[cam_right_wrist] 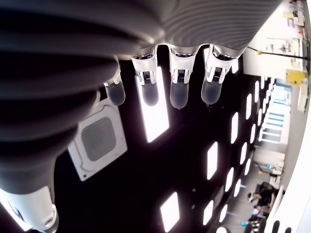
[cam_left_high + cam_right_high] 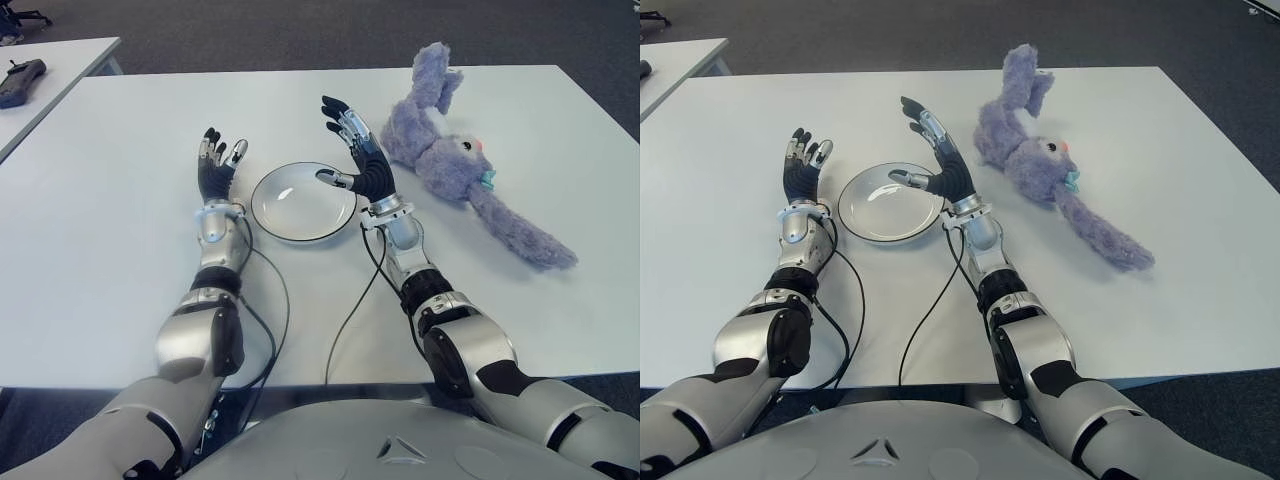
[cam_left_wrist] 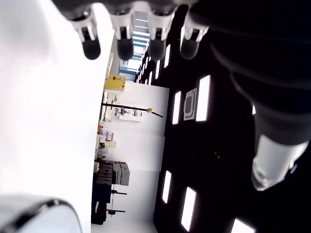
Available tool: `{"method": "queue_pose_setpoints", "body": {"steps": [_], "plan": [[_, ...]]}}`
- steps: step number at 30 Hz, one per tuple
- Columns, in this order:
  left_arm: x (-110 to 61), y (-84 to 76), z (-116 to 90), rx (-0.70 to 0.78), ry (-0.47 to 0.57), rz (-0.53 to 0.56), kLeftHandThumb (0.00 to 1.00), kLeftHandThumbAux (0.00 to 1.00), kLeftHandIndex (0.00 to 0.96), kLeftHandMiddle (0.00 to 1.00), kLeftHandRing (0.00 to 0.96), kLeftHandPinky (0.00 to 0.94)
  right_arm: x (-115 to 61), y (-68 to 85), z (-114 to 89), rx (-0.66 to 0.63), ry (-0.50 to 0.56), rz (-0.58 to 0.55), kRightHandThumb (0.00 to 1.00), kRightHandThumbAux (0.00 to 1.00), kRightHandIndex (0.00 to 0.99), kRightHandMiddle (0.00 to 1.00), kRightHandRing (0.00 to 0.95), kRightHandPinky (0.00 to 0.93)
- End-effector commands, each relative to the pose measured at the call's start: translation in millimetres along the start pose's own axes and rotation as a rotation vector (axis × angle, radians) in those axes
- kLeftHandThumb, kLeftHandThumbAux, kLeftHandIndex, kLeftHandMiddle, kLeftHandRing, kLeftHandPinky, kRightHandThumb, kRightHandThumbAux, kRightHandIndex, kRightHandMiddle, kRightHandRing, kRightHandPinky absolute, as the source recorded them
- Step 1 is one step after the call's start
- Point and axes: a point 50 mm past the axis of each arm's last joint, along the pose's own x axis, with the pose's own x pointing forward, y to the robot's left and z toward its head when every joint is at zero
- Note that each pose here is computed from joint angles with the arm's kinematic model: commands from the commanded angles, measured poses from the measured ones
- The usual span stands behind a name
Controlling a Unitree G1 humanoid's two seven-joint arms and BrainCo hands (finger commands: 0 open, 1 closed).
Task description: Put the doll into the plate.
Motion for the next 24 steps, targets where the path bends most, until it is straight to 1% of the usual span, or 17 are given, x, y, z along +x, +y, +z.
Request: {"method": "queue_pose_setpoints", "body": {"steps": [1, 3, 6, 8, 9, 11, 12, 13, 18, 21, 22, 24], "plan": [[-115.5, 50.7, -115, 0.006, 0.500, 0.176, 0.000, 0.645, 0.000, 0.000, 0.000, 0.000, -9.2, 12.9, 3, 0.069, -0.042, -0.079, 0.084, 0.628, 0.074, 0.083, 0.065, 0.082], [-115.7, 50.5, -115, 0.009, 0.502, 0.176, 0.000, 0.640, 0.000, 0.000, 0.000, 0.000, -5.4, 2.4, 0, 0.024, -0.017, -0.104, 0.076, 0.612, 0.074, 0.087, 0.068, 0.087], [-115.9, 50.4, -115, 0.016, 0.506, 0.175, 0.000, 0.639, 0.000, 0.000, 0.000, 0.000, 7.1, -21.1, -7, -0.087, 0.063, -0.137, 0.068, 0.597, 0.072, 0.084, 0.066, 0.084], [-115.9, 50.4, -115, 0.018, 0.509, 0.175, 0.000, 0.645, 0.000, 0.000, 0.000, 0.003, 12.3, -32.1, -9, -0.162, 0.108, -0.149, 0.069, 0.580, 0.068, 0.077, 0.060, 0.069], [-115.9, 50.3, -115, 0.018, 0.510, 0.176, 0.000, 0.646, 0.000, 0.000, 0.000, 0.003, 13.2, -35.9, -11, -0.189, 0.125, -0.153, 0.074, 0.576, 0.060, 0.067, 0.051, 0.046], [-115.8, 50.3, -115, 0.019, 0.510, 0.176, 0.000, 0.644, 0.000, 0.000, 0.000, 0.000, 13.8, -39.3, -12, -0.234, 0.141, -0.157, 0.092, 0.569, 0.045, 0.049, 0.033, 0.010], [-115.7, 50.3, -115, 0.021, 0.510, 0.175, 0.000, 0.643, 0.000, 0.000, 0.000, 0.000, 14.0, -41.8, -13, -0.268, 0.151, -0.161, 0.094, 0.568, 0.044, 0.048, 0.031, 0.007], [-115.6, 50.4, -115, 0.022, 0.510, 0.175, 0.000, 0.639, 0.000, 0.000, 0.000, 0.000, 14.1, -43.6, -13, -0.294, 0.157, -0.164, 0.117, 0.563, 0.023, 0.032, 0.016, 0.001], [-115.5, 50.8, -115, 0.025, 0.509, 0.173, 0.000, 0.635, 0.000, 0.000, 0.000, 0.000, 13.4, -50.8, -15, -0.377, 0.178, -0.187, 0.146, 0.551, 0.003, 0.013, 0.000, 0.000], [-115.4, 51.3, -115, 0.025, 0.509, 0.170, 0.000, 0.630, 0.000, 0.000, 0.000, 0.000, 12.8, -59.3, -17, -0.472, 0.202, -0.207, 0.163, 0.529, 0.000, 0.000, 0.000, 0.000], [-115.4, 51.5, -115, 0.025, 0.510, 0.169, 0.000, 0.625, 0.000, 0.000, 0.000, 0.000, 13.0, -60.4, -17, -0.493, 0.207, -0.208, 0.186, 0.520, 0.000, 0.000, 0.000, 0.000], [-115.2, 51.8, -115, 0.025, 0.511, 0.169, 0.000, 0.624, 0.000, 0.000, 0.000, 0.000, 13.6, -61.1, -18, -0.526, 0.215, -0.208, 0.173, 0.517, 0.000, 0.000, 0.000, 0.000]]}}
